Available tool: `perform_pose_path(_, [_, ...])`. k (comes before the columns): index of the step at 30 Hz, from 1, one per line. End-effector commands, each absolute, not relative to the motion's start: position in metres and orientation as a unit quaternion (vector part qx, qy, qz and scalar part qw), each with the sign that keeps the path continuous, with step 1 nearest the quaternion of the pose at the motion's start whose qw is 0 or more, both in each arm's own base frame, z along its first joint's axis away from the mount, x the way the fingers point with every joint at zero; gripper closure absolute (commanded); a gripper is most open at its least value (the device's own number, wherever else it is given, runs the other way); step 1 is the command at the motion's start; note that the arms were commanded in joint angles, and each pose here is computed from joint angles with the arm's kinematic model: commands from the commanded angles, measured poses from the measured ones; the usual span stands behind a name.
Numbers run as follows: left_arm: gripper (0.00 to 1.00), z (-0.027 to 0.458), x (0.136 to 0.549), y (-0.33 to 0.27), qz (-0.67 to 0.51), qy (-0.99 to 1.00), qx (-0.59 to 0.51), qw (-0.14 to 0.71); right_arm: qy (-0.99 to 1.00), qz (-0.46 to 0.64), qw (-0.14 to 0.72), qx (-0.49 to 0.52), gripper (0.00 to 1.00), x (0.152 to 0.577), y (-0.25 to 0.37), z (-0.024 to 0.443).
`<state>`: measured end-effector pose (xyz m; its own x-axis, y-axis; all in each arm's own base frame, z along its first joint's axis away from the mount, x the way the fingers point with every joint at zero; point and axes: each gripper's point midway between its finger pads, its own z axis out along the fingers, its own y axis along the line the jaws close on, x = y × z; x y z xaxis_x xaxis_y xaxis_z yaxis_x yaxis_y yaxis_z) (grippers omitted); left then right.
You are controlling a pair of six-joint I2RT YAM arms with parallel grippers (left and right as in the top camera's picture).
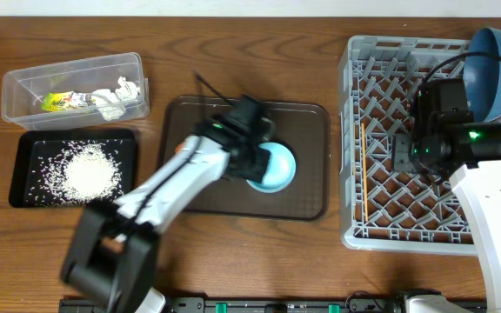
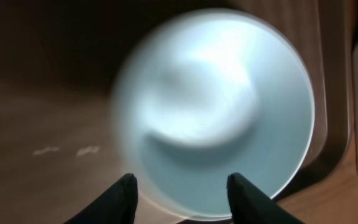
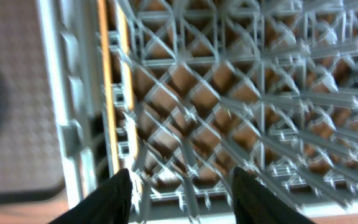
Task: Sort waste into correct bins and load items into the dishwasher rack
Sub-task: 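Carry the empty bowl right and set it on the brown tray, then withdraw the left gripper and reach the right gripper to the bowl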
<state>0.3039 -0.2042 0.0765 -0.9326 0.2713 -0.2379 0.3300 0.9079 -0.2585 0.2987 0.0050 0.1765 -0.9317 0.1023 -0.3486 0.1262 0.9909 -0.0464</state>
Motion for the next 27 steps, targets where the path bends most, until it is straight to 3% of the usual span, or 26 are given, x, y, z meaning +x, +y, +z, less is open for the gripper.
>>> perform_pose_path(1, [0.44, 0.129, 0.327, -0.151, -0.143, 0.971, 0.084, 0.17, 0.974, 0.054, 0.219, 0.028, 0.45, 0.321, 0.043, 0.185])
perform_pose_path(5, [0.3, 0.153, 0.331, -0.089, -0.13, 0.972, -0.001, 0.195, 0.943, 0.156, 0.29, -0.042, 0.37, 0.35, 0.106, 0.211])
perform_pose_path(10, [0.26, 0.155, 0.323, -0.022, -0.112, 0.97, -0.121, 0.181, 0.924, 0.186, 0.315, -0.115, 0.32, 0.362, 0.169, 0.21])
perform_pose_path(16, [0.2, 0.149, 0.315, 0.019, -0.105, 0.957, -0.216, 0.161, 0.934, 0.189, 0.252, -0.166, 0.38, 0.358, 0.219, 0.154])
perform_pose_path(18, [0.18, 0.149, 0.314, 0.023, -0.104, 0.956, -0.222, 0.162, 0.941, 0.182, 0.229, -0.171, 0.43, 0.356, 0.227, 0.134])
perform_pose_path(27, [0.17, 0.149, 0.314, 0.024, -0.103, 0.956, -0.223, 0.162, 0.967, 0.142, 0.137, -0.16, 0.47, 0.342, 0.236, 0.058])
